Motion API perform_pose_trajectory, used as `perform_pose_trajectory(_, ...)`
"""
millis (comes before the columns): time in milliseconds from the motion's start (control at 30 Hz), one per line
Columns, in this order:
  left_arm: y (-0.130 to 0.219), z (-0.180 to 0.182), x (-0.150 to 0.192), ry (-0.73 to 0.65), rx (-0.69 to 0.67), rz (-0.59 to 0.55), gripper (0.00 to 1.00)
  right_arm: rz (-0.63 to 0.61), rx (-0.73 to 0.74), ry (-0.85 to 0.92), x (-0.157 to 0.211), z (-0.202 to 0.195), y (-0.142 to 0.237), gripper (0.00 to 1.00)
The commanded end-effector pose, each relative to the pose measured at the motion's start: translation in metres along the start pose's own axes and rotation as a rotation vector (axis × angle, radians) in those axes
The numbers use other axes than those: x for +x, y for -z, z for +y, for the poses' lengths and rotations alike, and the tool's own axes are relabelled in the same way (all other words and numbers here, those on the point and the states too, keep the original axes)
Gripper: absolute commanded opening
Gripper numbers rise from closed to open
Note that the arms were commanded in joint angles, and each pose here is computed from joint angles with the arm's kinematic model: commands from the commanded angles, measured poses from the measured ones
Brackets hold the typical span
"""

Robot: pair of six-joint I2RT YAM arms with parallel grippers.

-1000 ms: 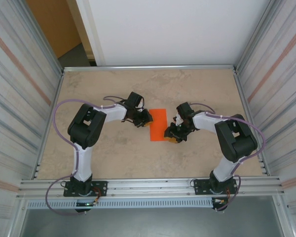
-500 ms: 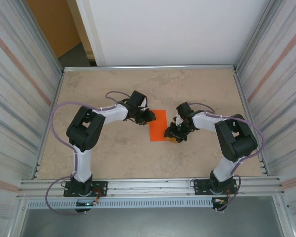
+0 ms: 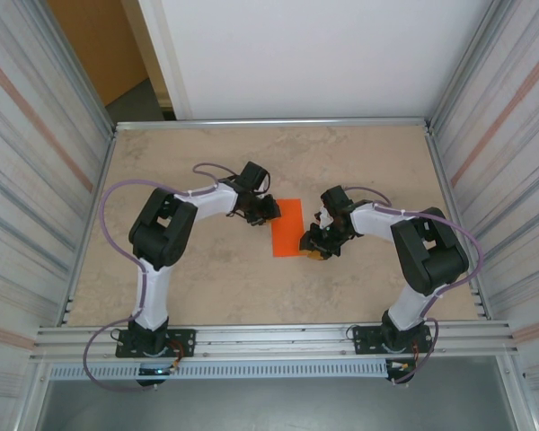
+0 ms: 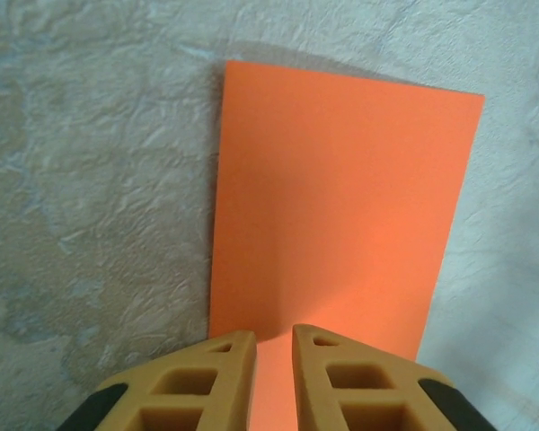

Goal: Fold a paper plane with a square sheet of paper (pick it up from the middle)
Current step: Fold the triangle a second time at the center of the table.

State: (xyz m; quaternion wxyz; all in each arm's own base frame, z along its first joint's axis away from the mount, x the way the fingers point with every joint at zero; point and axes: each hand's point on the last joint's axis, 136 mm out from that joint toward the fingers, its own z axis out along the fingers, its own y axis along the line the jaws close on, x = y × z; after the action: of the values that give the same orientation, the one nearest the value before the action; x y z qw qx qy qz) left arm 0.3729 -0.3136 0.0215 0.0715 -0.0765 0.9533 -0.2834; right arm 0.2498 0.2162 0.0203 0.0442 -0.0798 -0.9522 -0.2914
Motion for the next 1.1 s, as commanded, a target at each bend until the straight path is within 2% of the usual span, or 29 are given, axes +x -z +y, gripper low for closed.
perform_pose_trajectory(0,-0.021,0.060,0.020,0.117,-0.186,0.060,0.19,-0.022,0.006,0.016,-0.005,-0.002,0.000,0.30)
perform_pose_trajectory(233,-0.027,0.071,0.025,0.154,-0.186,0.089,0.18,-0.032,-0.019,0.026,-0.009,0.005,0.001,0.29)
perform_pose_trajectory(600,-0.028,0.079,0.025,0.168,-0.188,0.096,0.18,-0.056,0.040,0.018,-0.008,-0.005,0.007,0.32)
perform_pose_trajectory(900,-0.032,0.082,0.026,0.175,-0.185,0.107,0.18,-0.025,0.054,0.015,-0.004,-0.007,-0.003,0.32)
perform_pose_trajectory(1067,-0.033,0.081,0.026,0.178,-0.177,0.110,0.18,-0.014,0.015,0.046,-0.003,0.004,-0.003,0.31)
